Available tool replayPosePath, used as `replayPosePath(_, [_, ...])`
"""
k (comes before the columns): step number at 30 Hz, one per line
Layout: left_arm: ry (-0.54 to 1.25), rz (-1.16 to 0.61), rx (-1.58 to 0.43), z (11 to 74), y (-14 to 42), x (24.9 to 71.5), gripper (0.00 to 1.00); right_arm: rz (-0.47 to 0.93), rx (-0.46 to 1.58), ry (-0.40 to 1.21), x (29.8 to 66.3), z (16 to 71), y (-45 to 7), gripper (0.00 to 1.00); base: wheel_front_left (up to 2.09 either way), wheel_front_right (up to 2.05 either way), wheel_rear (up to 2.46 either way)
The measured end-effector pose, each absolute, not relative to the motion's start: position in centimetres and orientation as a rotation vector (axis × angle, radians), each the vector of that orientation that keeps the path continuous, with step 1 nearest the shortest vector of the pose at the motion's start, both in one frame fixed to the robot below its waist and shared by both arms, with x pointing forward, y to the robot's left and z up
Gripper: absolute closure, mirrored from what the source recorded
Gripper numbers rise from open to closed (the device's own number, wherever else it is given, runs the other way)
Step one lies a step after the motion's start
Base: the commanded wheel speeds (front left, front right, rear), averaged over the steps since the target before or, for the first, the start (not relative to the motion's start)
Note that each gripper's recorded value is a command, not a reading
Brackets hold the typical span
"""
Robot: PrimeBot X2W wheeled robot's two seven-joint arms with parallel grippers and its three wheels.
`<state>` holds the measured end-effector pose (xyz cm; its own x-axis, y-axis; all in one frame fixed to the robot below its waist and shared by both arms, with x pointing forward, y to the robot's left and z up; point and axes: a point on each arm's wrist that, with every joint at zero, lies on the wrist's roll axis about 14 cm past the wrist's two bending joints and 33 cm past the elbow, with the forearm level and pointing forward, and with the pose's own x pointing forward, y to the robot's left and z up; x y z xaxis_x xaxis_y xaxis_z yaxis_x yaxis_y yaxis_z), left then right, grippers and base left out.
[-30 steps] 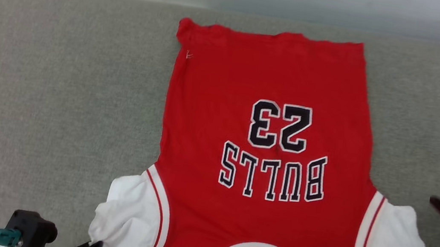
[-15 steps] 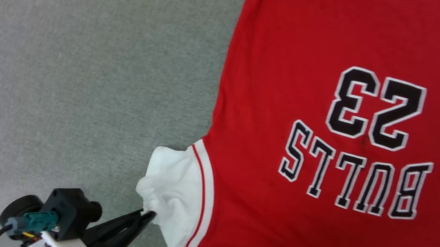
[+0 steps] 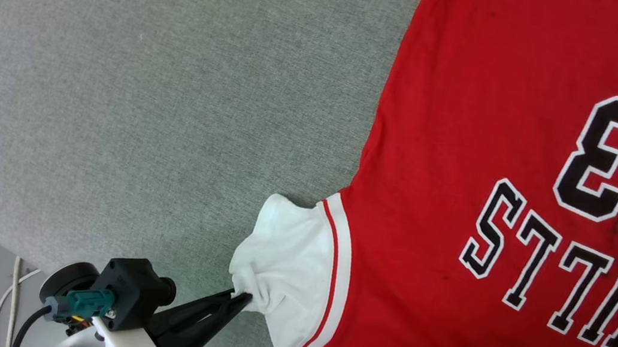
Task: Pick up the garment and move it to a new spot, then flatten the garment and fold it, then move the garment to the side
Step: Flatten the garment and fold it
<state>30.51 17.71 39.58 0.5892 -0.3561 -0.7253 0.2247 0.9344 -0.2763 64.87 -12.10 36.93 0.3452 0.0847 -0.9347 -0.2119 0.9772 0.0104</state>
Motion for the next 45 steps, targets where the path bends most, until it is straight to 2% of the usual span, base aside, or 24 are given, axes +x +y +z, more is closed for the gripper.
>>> replayPosePath(7, [0.877, -0.312, -0.160, 39.2, 18.2, 30.6, 1.00, 0.181, -0.163, 1.257, 64.6, 35.1, -12.1, 0.00, 0.00, 0.00, 0.00])
replayPosePath(8, [0.872, -0.308, -0.159, 39.1, 18.4, 30.7, 1.00, 0.181, -0.163, 1.263, 64.5, 34.9, -12.1, 0.24, 0.00, 0.00, 0.00])
replayPosePath(9, [0.873, -0.306, -0.153, 39.0, 18.5, 30.8, 1.00, 0.183, -0.158, 1.269, 64.4, 34.8, -12.1, 0.64, 0.00, 0.00, 0.00])
replayPosePath(10, [0.875, -0.308, -0.148, 38.9, 18.6, 30.8, 1.00, 0.185, -0.158, 1.272, 64.3, 34.6, -12.0, 0.94, 0.00, 0.00, 0.00])
replayPosePath(11, [0.875, -0.309, -0.148, 38.9, 18.6, 30.8, 1.00, 0.186, -0.159, 1.274, 64.2, 34.5, -12.0, 1.00, 0.00, 0.00, 0.00])
replayPosePath(20, [0.823, -0.314, -0.166, 39.6, 18.4, 31.3, 1.00, 0.179, -0.170, 1.302, 62.4, 35.1, -13.0, 1.00, 0.00, 0.00, 0.00])
replayPosePath(28, [0.753, -0.337, -0.147, 41.2, 18.3, 31.9, 1.00, 0.158, -0.187, 1.335, 58.4, 36.7, -15.4, 1.00, 0.00, 0.00, 0.00])
replayPosePath(35, [0.687, -0.355, -0.139, 42.9, 17.9, 31.7, 1.00, 0.135, -0.168, 1.339, 53.7, 38.5, -18.1, 1.00, 0.00, 0.00, 0.00])
replayPosePath(36, [0.660, -0.370, -0.159, 43.5, 17.2, 31.6, 1.00, 0.144, -0.157, 1.335, 51.3, 39.3, -18.9, 1.00, 0.00, 0.00, 0.00])
replayPosePath(45, [0.591, -0.427, -0.161, 44.9, 15.3, 31.3, 1.00, 0.123, -0.126, 1.324, 43.0, 41.4, -22.7, 1.00, 0.00, 0.00, 0.00])
